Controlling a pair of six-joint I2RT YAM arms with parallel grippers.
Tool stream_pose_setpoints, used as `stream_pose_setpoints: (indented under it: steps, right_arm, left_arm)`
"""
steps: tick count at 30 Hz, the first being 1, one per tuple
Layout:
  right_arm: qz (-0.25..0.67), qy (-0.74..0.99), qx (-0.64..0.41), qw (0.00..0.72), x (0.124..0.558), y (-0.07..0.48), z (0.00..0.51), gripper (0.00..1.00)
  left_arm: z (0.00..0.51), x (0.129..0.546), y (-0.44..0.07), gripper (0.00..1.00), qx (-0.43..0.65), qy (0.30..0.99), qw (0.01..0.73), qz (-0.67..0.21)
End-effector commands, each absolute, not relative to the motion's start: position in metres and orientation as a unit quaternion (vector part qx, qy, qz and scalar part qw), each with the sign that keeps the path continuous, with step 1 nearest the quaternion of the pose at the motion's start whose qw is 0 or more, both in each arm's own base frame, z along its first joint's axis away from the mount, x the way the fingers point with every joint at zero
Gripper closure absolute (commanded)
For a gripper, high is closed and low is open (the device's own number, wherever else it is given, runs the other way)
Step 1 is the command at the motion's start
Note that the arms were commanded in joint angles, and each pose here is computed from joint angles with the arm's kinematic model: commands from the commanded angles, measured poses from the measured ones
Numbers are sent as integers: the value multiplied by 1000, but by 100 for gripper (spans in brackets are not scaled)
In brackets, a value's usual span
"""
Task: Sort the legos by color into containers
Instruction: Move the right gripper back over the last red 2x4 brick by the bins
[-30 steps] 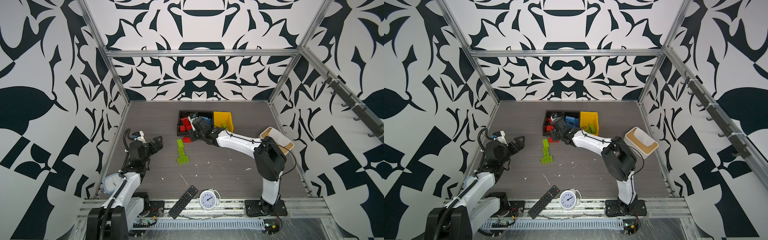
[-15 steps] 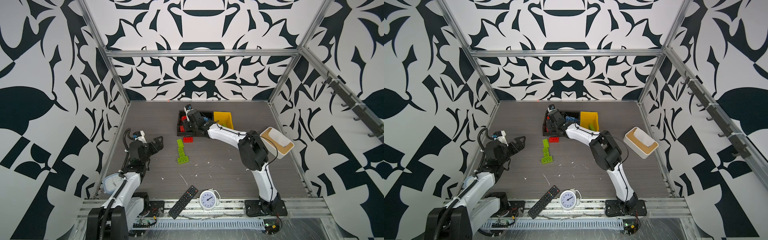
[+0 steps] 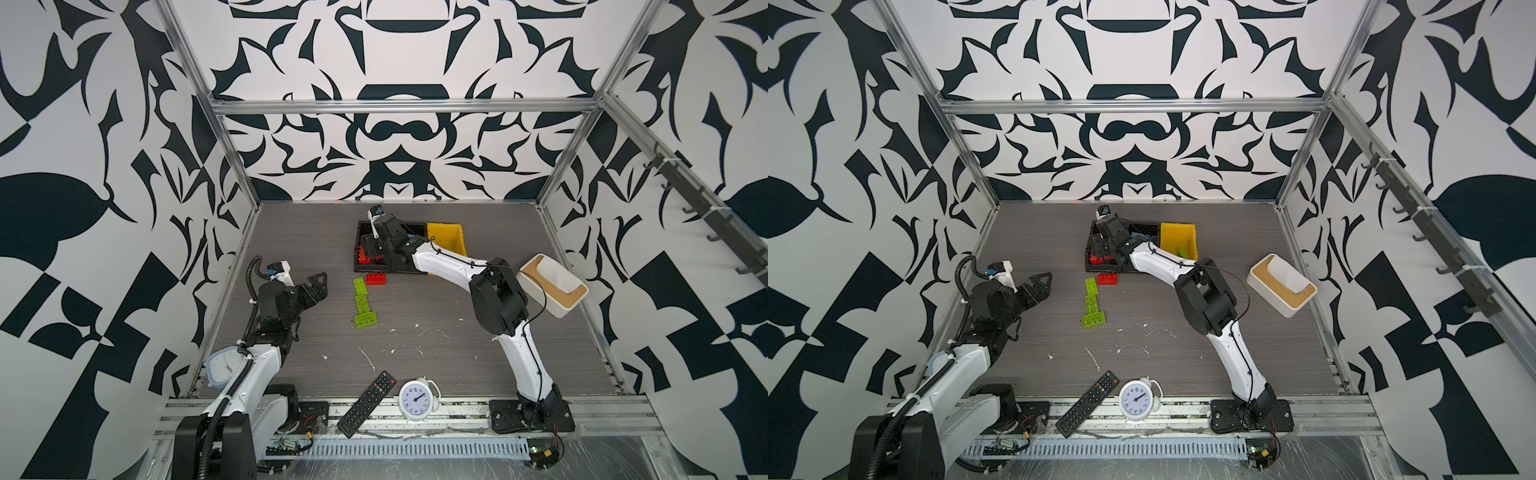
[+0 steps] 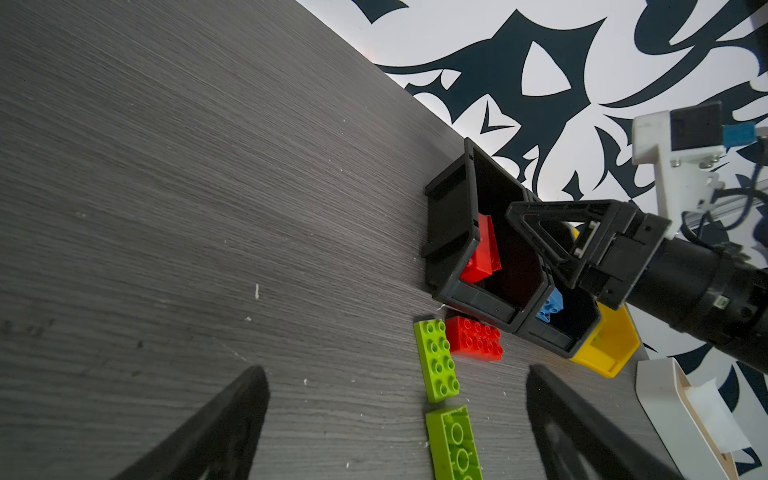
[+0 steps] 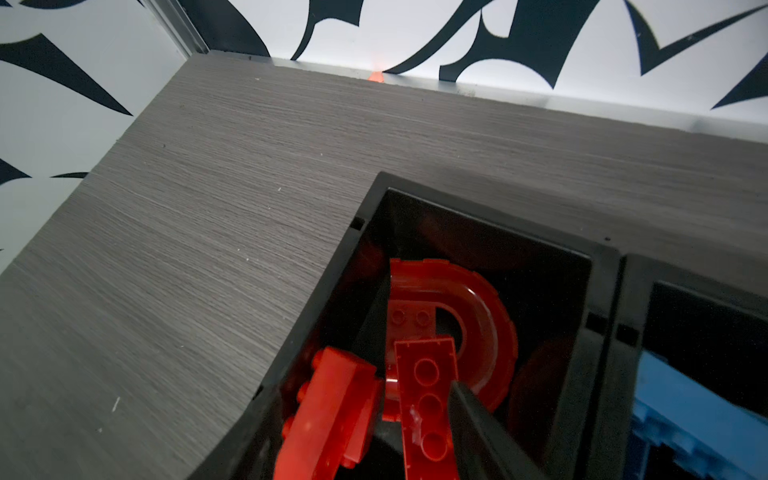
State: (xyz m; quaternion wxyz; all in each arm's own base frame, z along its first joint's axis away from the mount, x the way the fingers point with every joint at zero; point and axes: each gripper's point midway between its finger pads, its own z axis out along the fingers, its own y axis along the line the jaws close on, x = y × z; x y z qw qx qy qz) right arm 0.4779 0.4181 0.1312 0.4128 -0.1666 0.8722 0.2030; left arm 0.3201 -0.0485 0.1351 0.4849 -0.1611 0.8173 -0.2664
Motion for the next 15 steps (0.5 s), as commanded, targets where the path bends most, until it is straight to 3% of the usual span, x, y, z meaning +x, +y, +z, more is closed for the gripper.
stream_pose_setpoints:
  steps: [1,11,15]
  right_arm:
    - [224,851,-196,433,448,423,183,29]
    - [179,885,-243,354,317,394,147,19]
    - [176,899,-238,324,288,388,127,17]
  left_arm:
    - [153,327,-52,1,-146,808,501,-274]
    - [160,326,-63,1,-119,806,506,-285]
    - [158,326,-63,1,-120,806,506,-283]
